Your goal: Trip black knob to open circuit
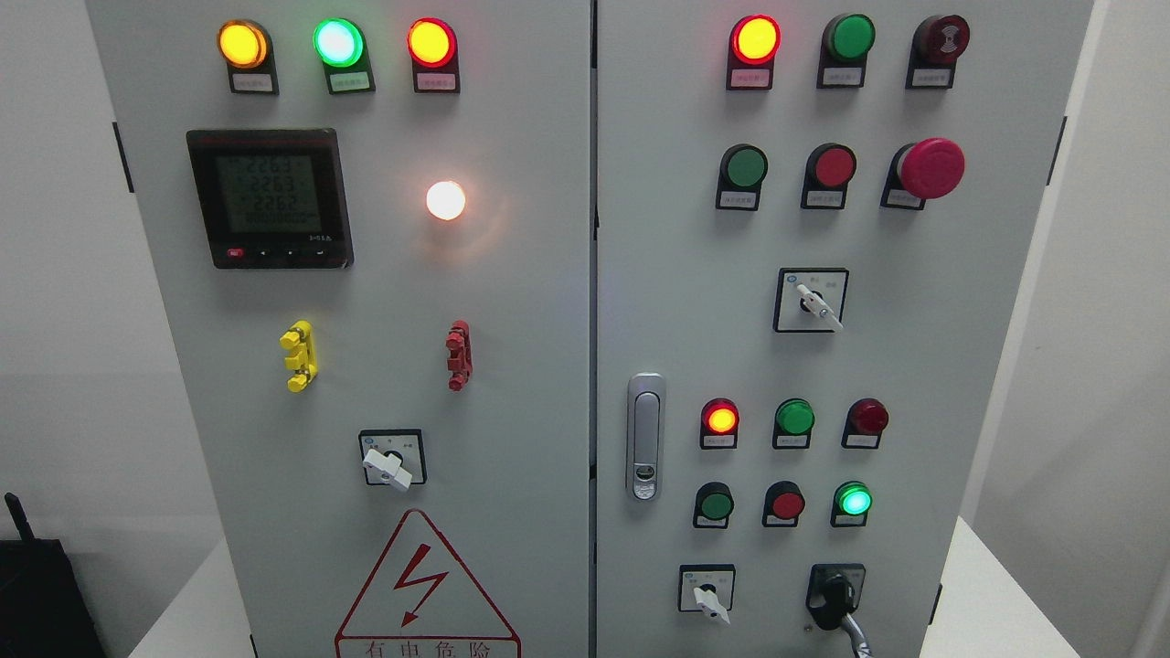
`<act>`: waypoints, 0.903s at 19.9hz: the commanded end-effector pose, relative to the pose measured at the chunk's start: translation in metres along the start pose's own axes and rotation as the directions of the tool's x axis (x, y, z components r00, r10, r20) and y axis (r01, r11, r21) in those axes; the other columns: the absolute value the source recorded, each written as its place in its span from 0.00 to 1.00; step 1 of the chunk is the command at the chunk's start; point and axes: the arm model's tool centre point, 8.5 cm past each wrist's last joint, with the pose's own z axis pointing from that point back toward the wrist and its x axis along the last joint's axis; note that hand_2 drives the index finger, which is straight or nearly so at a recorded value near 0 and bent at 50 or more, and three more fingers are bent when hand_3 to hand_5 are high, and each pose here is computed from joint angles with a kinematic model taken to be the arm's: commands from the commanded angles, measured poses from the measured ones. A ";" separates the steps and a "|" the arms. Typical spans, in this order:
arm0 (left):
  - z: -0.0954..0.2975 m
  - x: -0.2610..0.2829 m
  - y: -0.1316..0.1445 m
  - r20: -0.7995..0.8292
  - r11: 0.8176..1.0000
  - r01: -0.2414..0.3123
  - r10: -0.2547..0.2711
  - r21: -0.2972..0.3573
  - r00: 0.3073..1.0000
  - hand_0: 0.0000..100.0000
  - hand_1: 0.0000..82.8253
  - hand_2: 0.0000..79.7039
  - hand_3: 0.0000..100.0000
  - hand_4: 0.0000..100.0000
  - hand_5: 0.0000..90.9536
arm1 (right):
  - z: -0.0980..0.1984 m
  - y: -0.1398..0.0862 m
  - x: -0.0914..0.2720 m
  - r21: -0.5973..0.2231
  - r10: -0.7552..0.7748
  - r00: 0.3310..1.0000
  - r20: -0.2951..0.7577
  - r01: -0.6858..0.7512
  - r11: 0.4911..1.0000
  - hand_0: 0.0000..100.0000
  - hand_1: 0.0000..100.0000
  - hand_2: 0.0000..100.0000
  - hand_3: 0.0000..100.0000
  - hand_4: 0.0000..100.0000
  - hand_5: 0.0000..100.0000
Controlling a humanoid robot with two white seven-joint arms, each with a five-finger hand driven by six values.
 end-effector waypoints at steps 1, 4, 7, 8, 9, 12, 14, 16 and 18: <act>0.000 0.000 0.000 -0.002 1.000 -0.003 0.003 0.000 1.000 0.12 0.47 0.00 0.00 0.00 0.00 | -0.006 0.005 0.021 0.031 -0.015 0.997 0.082 0.013 0.999 0.89 0.97 0.00 1.00 1.00 0.90; 0.000 0.000 0.000 -0.002 1.000 -0.003 0.003 0.000 1.000 0.12 0.47 0.00 0.00 0.00 0.00 | -0.003 0.004 0.018 0.028 -0.015 0.997 0.073 0.013 1.000 0.90 0.97 0.00 1.00 1.00 0.90; 0.000 0.001 -0.001 0.001 1.000 -0.003 0.003 0.000 1.000 0.12 0.47 0.00 0.00 0.00 0.00 | -0.001 0.001 0.015 0.021 -0.010 0.998 0.062 0.009 1.000 0.90 0.97 0.00 1.00 1.00 0.90; 0.000 0.000 0.000 0.000 1.000 -0.003 0.003 0.000 1.000 0.12 0.47 0.00 0.00 0.00 0.00 | 0.001 0.000 0.013 0.018 -0.010 0.998 0.059 0.009 1.000 0.90 0.98 0.00 1.00 1.00 0.90; 0.000 0.000 0.000 0.000 1.000 -0.003 0.003 0.000 1.000 0.12 0.47 0.00 0.00 0.00 0.00 | 0.001 -0.001 0.013 0.017 -0.010 0.998 0.062 0.009 1.000 0.90 0.98 0.00 1.00 1.00 0.90; 0.000 0.000 0.000 -0.002 1.000 -0.003 0.003 0.000 1.000 0.12 0.47 0.00 0.00 0.00 0.00 | 0.006 -0.010 0.010 -0.002 0.005 0.999 0.053 -0.005 1.000 0.91 0.98 0.00 1.00 1.00 0.90; 0.000 0.000 0.000 0.000 1.000 -0.003 0.003 0.000 1.000 0.12 0.47 0.00 0.00 0.00 0.00 | 0.008 -0.015 0.009 -0.004 0.011 0.999 0.052 -0.011 1.000 0.92 0.99 0.00 1.00 1.00 0.89; 0.000 0.000 0.000 0.000 1.000 -0.003 0.003 0.000 1.000 0.12 0.47 0.00 0.00 0.00 0.00 | 0.012 -0.018 0.008 -0.015 -0.011 0.999 0.047 0.012 1.000 0.95 1.00 0.00 1.00 0.99 0.88; 0.000 0.000 0.000 -0.002 1.000 -0.003 0.003 0.000 1.000 0.12 0.47 0.00 0.00 0.00 0.00 | 0.014 -0.018 0.008 -0.015 -0.013 0.999 0.046 0.014 1.000 0.98 1.00 0.00 1.00 0.98 0.88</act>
